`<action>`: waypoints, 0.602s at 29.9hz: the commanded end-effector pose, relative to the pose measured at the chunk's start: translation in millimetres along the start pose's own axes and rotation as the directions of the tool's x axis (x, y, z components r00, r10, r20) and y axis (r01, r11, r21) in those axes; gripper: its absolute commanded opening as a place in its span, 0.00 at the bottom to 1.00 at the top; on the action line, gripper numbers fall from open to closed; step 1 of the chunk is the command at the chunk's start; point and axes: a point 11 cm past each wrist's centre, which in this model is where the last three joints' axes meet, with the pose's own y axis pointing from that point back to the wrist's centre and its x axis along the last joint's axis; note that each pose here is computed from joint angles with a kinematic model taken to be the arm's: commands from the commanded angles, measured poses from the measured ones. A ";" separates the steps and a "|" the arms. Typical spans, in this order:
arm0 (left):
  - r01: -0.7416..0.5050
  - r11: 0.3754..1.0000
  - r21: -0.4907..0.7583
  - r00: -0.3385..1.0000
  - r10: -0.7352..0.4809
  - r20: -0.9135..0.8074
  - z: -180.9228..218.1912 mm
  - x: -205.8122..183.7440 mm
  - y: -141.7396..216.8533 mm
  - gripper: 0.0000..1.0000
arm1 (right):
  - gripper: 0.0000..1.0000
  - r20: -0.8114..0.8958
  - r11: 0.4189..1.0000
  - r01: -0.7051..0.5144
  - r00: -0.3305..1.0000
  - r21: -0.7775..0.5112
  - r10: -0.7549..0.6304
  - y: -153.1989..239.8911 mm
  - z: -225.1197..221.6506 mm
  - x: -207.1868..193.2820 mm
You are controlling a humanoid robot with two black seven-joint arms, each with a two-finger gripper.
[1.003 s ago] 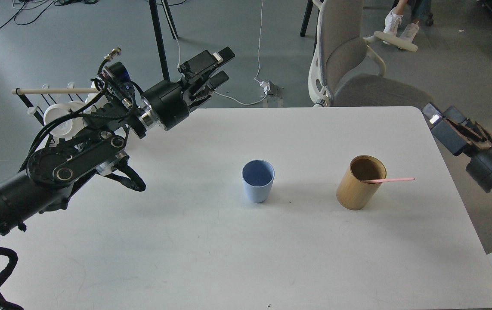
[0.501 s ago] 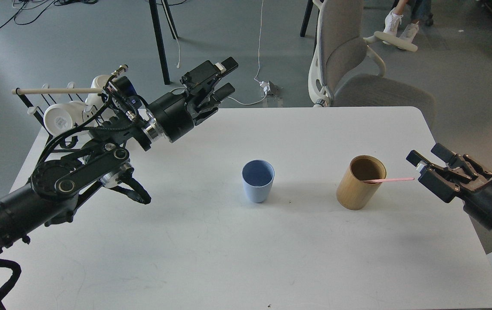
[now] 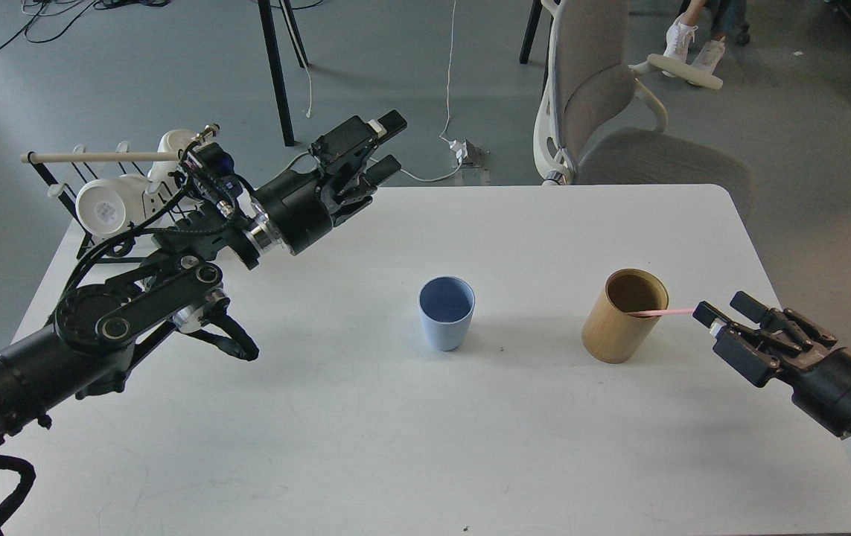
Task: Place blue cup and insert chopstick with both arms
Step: 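Reach the right gripper to the pink chopstick in the tan tube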
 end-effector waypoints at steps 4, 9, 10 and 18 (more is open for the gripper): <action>-0.004 1.000 0.006 1.000 0.004 -0.006 -3.1 -0.8 2.0 0.91 | 0.70 -0.004 1.000 -0.008 1.000 -0.007 0.008 -3.9 3.5 0.3; -0.006 1.000 0.012 1.000 0.006 -0.010 -6.0 -1.9 3.9 0.91 | 0.63 0.003 1.000 -0.015 1.000 -0.010 0.015 -8.1 4.1 -2.5; -0.007 1.000 0.014 1.000 0.007 -0.011 -6.9 -1.9 4.4 0.91 | 0.60 0.002 1.000 -0.015 1.000 -0.011 0.015 -8.4 4.7 -2.4; -0.014 1.000 0.023 1.000 0.015 -0.018 -11.5 -2.5 7.6 0.92 | 0.40 0.022 1.000 -0.030 0.999 -0.007 0.030 -17.4 2.0 -8.5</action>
